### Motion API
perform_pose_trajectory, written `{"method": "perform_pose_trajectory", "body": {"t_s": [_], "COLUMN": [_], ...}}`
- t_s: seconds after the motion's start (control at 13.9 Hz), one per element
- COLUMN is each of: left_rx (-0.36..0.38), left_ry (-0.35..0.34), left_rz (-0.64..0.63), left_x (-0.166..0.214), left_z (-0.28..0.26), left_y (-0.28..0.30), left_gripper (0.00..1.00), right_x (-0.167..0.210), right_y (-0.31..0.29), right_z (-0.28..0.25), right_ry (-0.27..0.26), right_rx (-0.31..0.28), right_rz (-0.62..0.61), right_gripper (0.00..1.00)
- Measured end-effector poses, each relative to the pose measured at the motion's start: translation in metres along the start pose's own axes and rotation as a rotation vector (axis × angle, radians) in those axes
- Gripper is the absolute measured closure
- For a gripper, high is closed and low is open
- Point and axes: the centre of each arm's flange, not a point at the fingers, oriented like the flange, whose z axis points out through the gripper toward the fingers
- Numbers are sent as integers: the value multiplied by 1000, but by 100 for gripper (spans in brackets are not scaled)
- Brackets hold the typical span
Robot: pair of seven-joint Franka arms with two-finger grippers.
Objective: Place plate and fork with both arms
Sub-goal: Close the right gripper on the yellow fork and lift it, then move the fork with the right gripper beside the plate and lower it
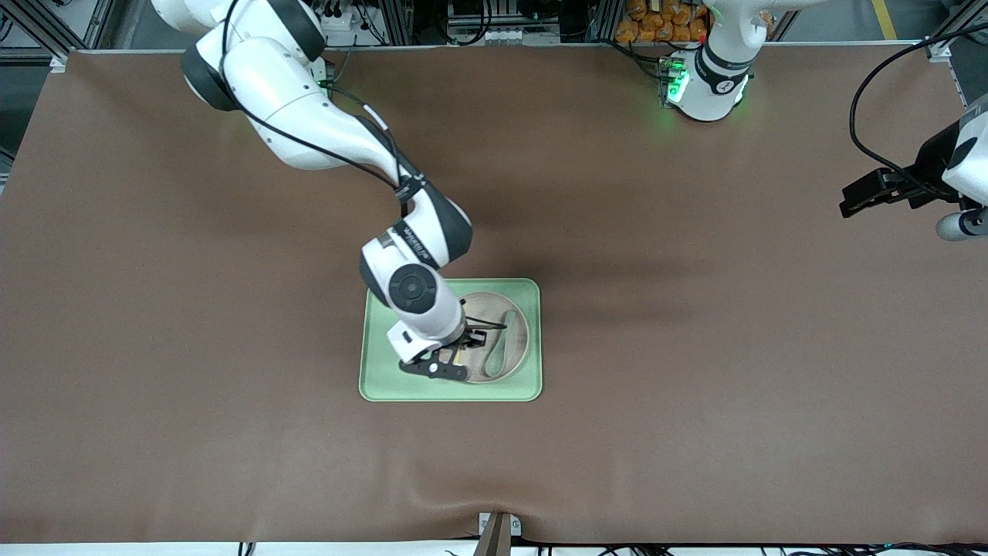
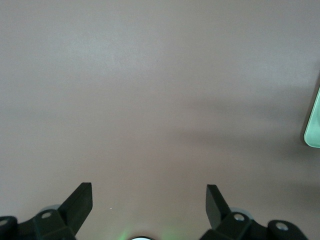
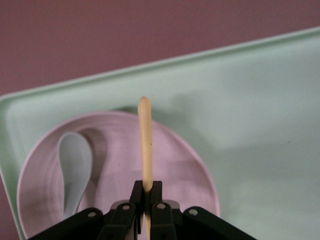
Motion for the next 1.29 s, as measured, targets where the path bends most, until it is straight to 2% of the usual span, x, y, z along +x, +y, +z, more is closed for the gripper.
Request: {"method": "perform_pose_trajectory", "body": {"t_s": [0.14, 0.36, 0.5, 0.79, 1.08, 1.29], "left_rx": [0, 0, -1, 0, 1, 0], "left_ry": [0, 3, 5, 2, 2, 12], "left_rz": [0, 0, 0, 0, 1, 2], "left_x": [0, -1, -1, -2, -5, -15], "left_z": [0, -1, -2, -1, -2, -8], "left_y": [0, 0, 0, 0, 0, -1], "left_gripper": [0, 0, 0, 0, 0, 0], "right_x": [28, 52, 60, 63, 59, 47], "right_y": [28, 65, 83, 113, 148, 152], "right_z": [-20, -33, -32, -27, -1, 16], "right_ry": [-25, -70, -104, -149, -144, -136], "right_rx": [52, 81, 113, 139, 236, 260], "right_rz": [26, 11, -12, -20, 9, 11], "right_gripper": [91, 91, 91, 91, 91, 91]}}
